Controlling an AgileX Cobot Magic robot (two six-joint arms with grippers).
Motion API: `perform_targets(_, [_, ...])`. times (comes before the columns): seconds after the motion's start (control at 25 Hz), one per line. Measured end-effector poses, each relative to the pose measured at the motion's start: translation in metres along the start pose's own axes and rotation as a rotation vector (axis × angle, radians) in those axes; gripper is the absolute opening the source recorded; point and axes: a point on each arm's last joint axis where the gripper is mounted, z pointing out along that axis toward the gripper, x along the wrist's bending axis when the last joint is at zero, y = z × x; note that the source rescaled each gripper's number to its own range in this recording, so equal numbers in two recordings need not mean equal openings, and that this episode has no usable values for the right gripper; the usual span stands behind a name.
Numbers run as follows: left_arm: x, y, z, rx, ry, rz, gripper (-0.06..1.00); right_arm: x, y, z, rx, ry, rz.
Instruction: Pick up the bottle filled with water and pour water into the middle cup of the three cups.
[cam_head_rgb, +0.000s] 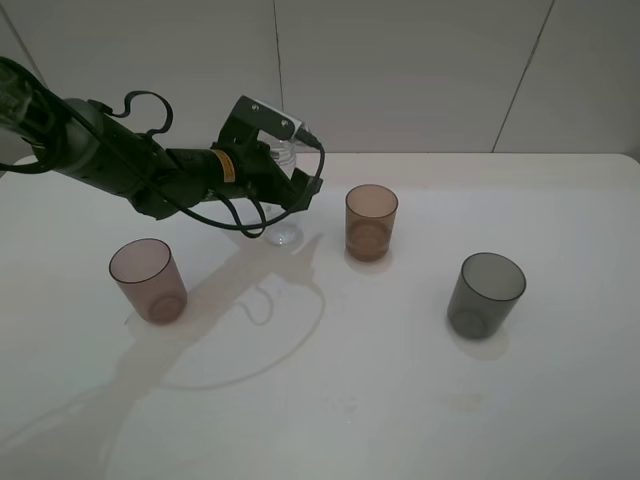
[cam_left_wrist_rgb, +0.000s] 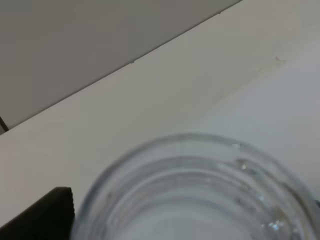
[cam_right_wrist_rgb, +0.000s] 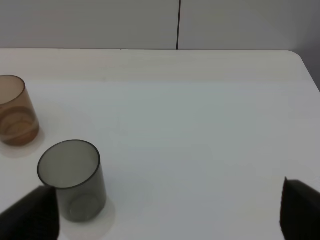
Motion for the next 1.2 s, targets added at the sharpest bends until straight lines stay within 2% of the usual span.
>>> perform_targets(0.16, [0.001, 0.012, -0.006, -0.024, 0.007, 0.010, 1.00, 0.000, 0.000, 0.000, 0.000, 0.000, 0.000])
perform_targets(0.32, [0.002, 0.048, -0.024, -0.093, 0.027, 0.034, 1.00, 0.000, 0.000, 0.000, 0.000, 0.000, 0.000])
perform_targets(0.6, [0.005, 0.107, -0.075, -0.097, 0.114, 0.064, 1.00, 0.000, 0.000, 0.000, 0.000, 0.000, 0.000])
perform_targets(0.72, [0.008, 0.125, -0.106, -0.025, 0.188, 0.007, 1.00, 0.000, 0.000, 0.000, 0.000, 0.000, 0.000])
perform_targets(0.92, [0.015, 0.150, -0.184, 0.104, 0.330, -0.137, 1.00, 0.000, 0.000, 0.000, 0.000, 0.000, 0.000])
perform_targets(1.08, [0.013, 0.155, -0.258, 0.106, 0.414, -0.236, 1.00, 0.000, 0.000, 0.000, 0.000, 0.000, 0.000])
perform_targets(1.2, [-0.001, 0.149, -0.313, 0.095, 0.455, -0.261, 1.00, 0.000, 0.000, 0.000, 0.000, 0.000, 0.000])
